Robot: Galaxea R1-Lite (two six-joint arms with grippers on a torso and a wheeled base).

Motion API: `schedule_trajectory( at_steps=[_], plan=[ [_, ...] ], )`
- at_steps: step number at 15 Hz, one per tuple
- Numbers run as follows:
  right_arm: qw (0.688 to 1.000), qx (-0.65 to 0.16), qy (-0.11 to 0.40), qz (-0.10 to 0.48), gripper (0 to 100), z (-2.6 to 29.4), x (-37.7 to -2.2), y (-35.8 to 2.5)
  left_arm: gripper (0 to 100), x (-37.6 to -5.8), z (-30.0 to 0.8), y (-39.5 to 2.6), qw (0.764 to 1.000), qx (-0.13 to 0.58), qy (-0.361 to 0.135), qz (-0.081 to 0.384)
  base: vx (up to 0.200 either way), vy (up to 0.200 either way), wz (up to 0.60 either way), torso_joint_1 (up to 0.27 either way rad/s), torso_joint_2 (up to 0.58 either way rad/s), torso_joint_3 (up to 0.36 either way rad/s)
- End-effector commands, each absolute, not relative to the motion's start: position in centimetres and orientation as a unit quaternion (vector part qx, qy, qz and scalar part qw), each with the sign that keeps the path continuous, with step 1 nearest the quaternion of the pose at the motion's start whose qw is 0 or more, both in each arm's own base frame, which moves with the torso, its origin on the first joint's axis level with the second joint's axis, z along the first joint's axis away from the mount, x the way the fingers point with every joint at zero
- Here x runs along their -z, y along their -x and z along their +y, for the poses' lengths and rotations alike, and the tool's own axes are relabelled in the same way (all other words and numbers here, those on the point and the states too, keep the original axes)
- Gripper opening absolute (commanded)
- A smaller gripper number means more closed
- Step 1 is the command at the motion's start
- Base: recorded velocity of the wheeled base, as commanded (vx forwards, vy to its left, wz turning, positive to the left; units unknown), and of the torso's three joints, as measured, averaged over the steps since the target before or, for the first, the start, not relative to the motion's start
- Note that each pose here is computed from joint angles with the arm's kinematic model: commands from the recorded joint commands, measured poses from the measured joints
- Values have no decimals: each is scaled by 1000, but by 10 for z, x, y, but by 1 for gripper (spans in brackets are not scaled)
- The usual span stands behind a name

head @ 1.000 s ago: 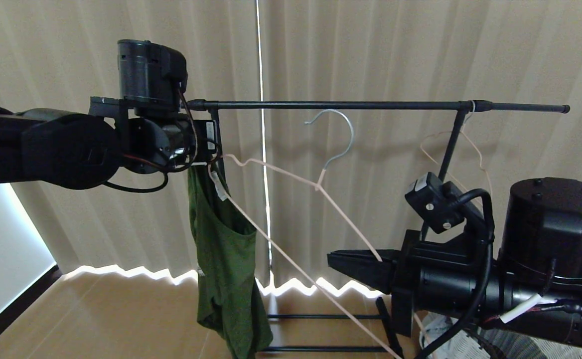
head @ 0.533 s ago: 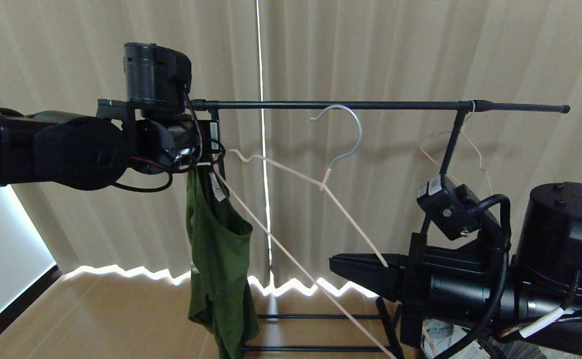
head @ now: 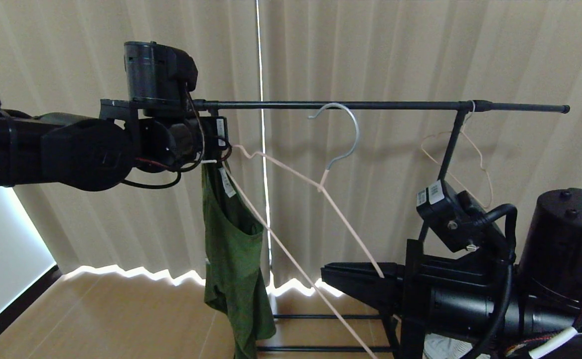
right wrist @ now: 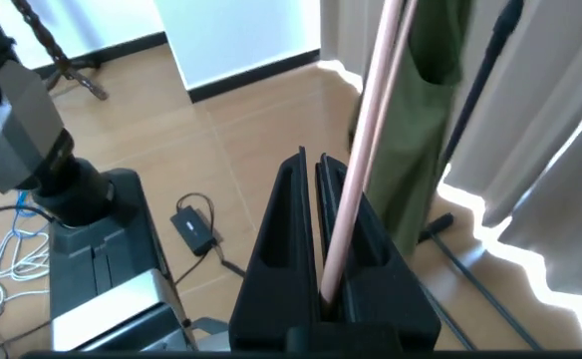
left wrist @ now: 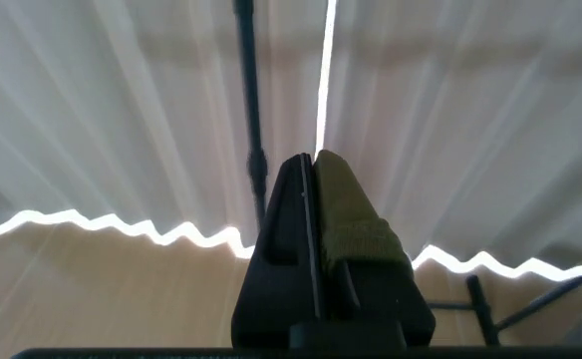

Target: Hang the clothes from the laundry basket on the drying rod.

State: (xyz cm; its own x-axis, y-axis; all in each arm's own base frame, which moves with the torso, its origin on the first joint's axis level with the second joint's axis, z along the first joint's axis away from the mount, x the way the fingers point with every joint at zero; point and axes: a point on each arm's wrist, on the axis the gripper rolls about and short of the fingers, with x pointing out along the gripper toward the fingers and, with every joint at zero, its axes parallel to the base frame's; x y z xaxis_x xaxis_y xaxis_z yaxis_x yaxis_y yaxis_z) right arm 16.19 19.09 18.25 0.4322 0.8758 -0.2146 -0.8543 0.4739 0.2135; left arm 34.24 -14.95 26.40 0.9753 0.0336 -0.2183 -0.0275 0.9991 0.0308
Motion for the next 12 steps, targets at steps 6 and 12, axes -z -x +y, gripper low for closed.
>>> schedule_trajectory(
  at_steps=[6, 12],
  plan=[
    [841, -515, -47, 157, 0, 192, -182, -158, 0, -268, -152, -342, 994, 46, 2, 97, 0, 0, 0, 0, 0, 0],
    [845, -510, -50, 150, 0, 192, -183, -163, 0, -268, -154, -337, 994, 52, 4, 99, 0, 0, 0, 0, 0, 0]
  ],
)
